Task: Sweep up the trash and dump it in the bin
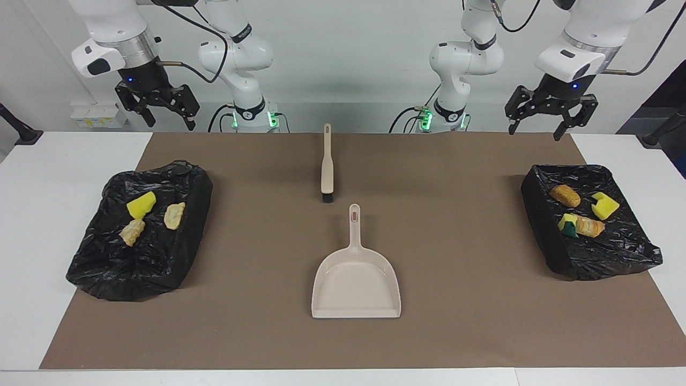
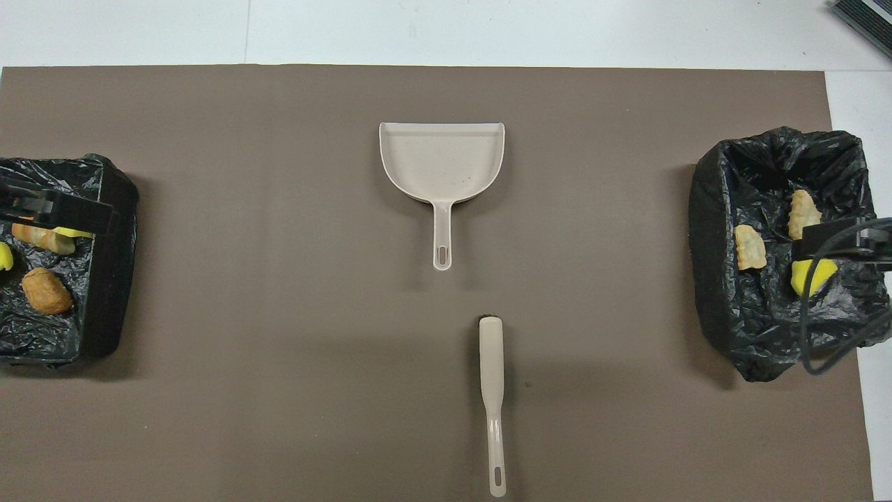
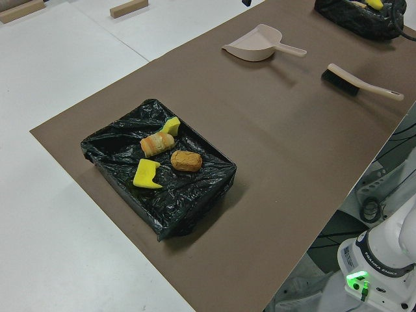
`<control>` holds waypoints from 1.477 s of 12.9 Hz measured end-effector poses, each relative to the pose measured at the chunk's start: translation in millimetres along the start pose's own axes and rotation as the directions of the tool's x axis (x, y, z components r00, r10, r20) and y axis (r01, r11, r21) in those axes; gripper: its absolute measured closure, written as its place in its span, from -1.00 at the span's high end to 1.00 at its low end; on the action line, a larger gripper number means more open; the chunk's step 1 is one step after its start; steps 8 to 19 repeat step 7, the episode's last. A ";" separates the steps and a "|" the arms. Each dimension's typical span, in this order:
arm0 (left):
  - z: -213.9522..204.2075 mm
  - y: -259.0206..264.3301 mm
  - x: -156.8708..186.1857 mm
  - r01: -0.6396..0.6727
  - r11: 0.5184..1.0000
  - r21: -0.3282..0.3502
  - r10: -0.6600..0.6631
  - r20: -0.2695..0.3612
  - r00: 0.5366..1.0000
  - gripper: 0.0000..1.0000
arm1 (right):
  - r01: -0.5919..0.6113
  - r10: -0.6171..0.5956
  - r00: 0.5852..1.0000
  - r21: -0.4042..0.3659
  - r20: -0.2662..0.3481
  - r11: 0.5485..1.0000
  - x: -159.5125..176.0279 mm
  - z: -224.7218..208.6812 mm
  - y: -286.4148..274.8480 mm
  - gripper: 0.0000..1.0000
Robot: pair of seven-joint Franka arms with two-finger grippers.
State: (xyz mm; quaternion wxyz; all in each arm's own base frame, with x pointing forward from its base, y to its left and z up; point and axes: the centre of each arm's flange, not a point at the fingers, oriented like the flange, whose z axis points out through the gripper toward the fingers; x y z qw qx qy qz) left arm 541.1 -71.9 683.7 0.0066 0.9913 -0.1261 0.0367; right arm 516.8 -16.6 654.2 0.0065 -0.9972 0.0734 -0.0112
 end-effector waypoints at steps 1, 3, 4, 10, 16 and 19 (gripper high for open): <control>-3.5 -1.3 -2.9 0.003 1.000 -0.003 -0.003 -0.003 1.000 1.00 | 0.000 0.000 1.000 0.000 0.000 1.000 0.0 0.0 0.0 1.00; -7.9 -0.6 -6.9 0.003 1.000 -0.005 -0.003 -0.003 1.000 1.00 | 0.000 0.000 1.000 0.000 0.000 1.000 0.0 0.0 0.0 1.00; -8.5 -0.5 -7.7 0.003 1.000 -0.005 -0.003 -0.002 1.000 1.00 | 0.000 0.000 1.000 0.000 0.000 1.000 0.0 0.0 0.0 1.00; -6.4 -2.3 -10.6 0.008 1.000 -0.006 -0.008 0.010 1.000 1.00 | 0.000 0.000 1.000 0.000 0.001 1.000 0.0 0.3 0.0 1.00; -6.4 -2.3 -10.6 0.008 1.000 -0.006 -0.008 0.010 1.000 1.00 | 0.000 0.000 1.000 0.000 0.001 1.000 0.0 0.3 0.0 1.00; -6.4 -2.3 -10.6 0.008 1.000 -0.006 -0.008 0.010 1.000 1.00 | 0.000 0.000 1.000 0.000 0.001 1.000 0.0 0.3 0.0 1.00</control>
